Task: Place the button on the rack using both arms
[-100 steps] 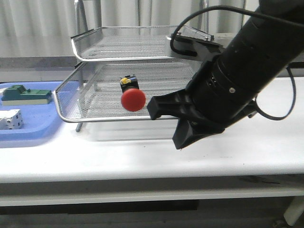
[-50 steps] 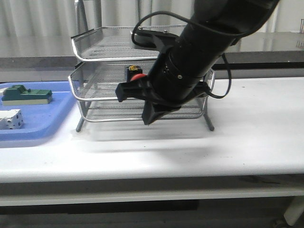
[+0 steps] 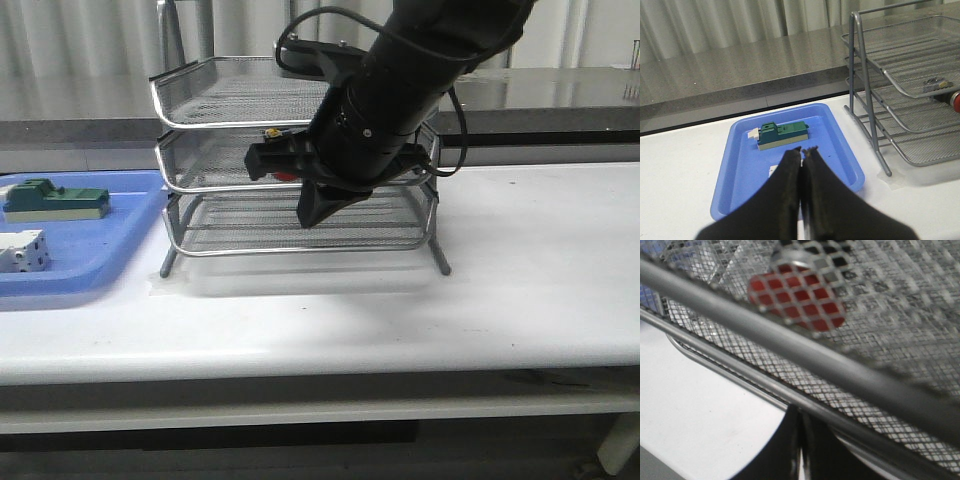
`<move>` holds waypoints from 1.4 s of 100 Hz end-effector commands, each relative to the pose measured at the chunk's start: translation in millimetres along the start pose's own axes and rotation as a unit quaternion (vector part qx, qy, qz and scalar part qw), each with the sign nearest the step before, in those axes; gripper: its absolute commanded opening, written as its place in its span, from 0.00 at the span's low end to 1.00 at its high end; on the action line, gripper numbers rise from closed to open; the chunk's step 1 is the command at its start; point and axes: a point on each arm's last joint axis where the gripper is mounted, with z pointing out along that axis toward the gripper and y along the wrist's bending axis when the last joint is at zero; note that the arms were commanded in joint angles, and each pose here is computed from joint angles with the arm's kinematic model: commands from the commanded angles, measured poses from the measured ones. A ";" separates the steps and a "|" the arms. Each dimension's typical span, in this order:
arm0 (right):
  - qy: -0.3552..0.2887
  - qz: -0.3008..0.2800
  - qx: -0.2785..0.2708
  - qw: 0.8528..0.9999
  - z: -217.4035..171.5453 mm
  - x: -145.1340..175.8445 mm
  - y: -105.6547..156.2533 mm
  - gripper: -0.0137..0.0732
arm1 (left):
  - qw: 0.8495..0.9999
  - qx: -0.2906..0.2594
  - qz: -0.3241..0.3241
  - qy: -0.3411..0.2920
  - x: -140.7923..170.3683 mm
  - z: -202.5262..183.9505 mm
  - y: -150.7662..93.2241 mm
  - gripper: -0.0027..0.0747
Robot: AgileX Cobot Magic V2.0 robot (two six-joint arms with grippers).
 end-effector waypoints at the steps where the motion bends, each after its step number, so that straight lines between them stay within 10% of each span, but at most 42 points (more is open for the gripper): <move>1: -0.061 -0.008 0.002 0.998 -27.8 -28.3 0.5 0.09 | 0.999 -0.014 -0.011 -0.051 -16.0 -1.2 3.6 0.01; 51: 0.008 -0.022 -0.025 0.999 -64.2 -22.0 16.2 0.09 | 0.999 -0.014 -0.011 -0.051 -16.0 -1.2 3.6 0.01; 140: -0.224 0.023 0.109 0.968 -254.3 66.5 -46.5 0.09 | 0.999 -0.014 -0.011 -0.051 -16.0 -1.2 3.6 0.01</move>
